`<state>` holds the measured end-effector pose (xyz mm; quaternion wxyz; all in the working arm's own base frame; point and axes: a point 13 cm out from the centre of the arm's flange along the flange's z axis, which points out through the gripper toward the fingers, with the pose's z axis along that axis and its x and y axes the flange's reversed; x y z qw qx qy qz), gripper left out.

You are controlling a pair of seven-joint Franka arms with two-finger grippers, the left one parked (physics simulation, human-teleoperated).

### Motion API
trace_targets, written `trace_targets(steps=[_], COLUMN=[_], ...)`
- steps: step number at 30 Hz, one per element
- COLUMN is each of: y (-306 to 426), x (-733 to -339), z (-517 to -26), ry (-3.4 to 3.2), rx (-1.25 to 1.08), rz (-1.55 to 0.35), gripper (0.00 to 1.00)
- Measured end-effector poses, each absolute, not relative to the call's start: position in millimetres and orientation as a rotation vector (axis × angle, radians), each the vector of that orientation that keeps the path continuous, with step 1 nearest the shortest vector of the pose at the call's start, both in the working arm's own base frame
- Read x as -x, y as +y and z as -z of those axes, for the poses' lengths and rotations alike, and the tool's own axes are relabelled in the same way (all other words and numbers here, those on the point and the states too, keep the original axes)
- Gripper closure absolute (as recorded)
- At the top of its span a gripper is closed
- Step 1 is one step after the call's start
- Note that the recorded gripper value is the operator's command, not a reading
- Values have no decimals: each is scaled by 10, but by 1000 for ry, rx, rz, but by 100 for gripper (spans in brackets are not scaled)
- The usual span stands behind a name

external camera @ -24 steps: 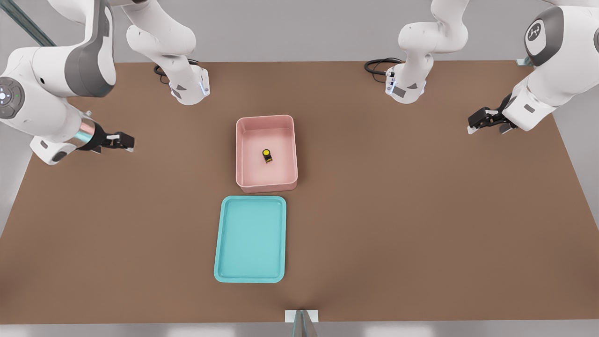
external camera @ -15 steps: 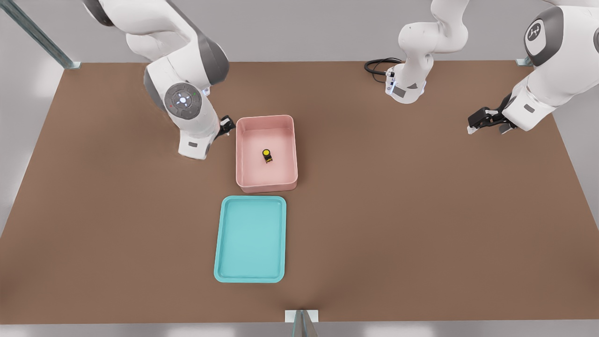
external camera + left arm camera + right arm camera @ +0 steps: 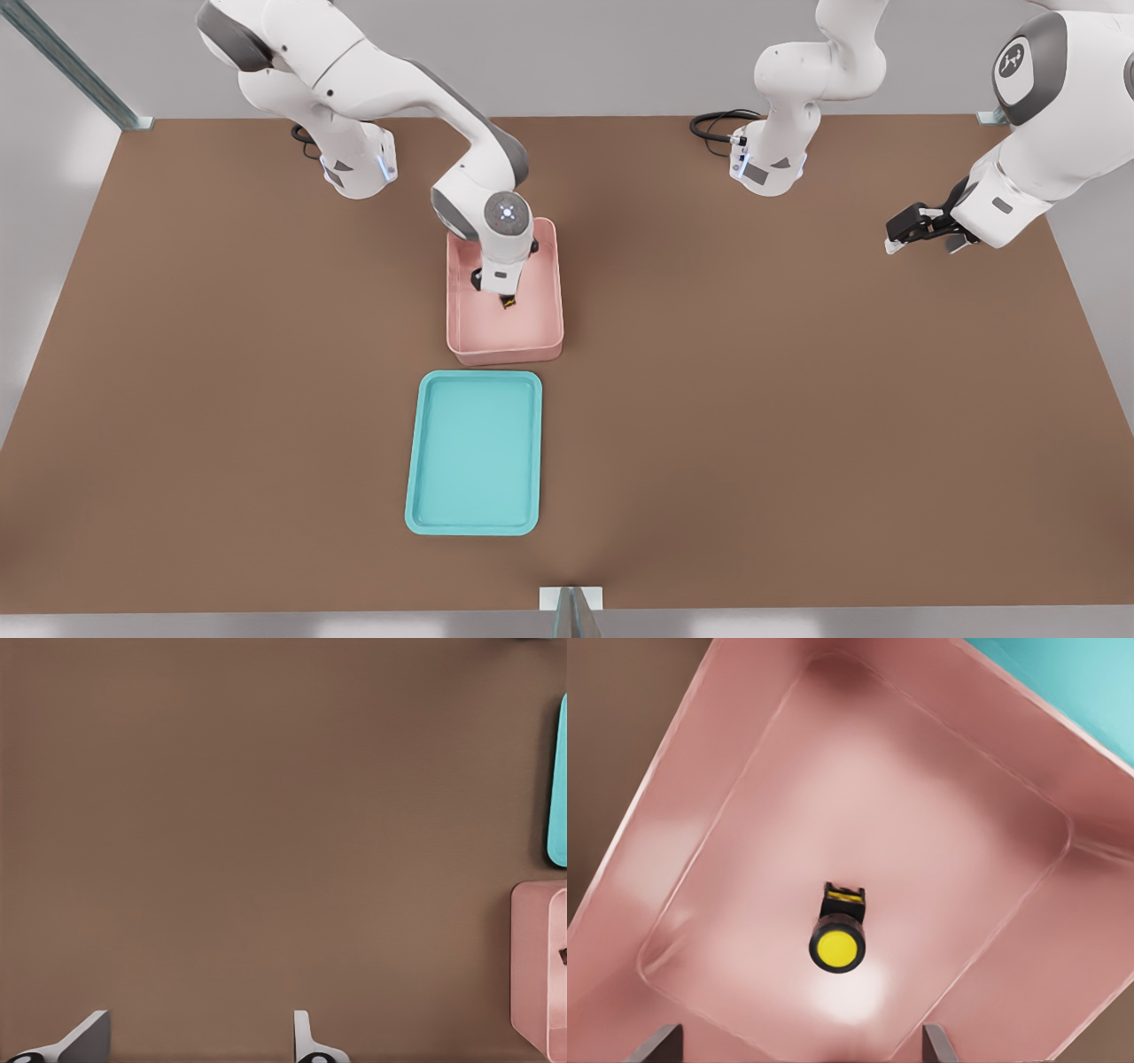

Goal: The left arm remains still, and the right arm places the button from the box into the tray

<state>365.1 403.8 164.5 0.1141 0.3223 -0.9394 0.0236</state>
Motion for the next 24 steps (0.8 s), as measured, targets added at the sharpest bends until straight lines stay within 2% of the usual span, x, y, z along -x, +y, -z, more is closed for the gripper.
trace_targets(steps=[6, 11, 21, 23, 24], y=[3980, 3890, 3917, 3937, 3943], x=[-3744, -3606, -3606, -3628, -3636], z=[-1180, -871, -537, -553, -557], ry=[-2820, -2813, -2837, -2850, -2856], rx=[-912, -915, -928, -926, -923], rz=[-65, -92, -100, -99, -98], gripper=[0, 0, 0, 27, 35])
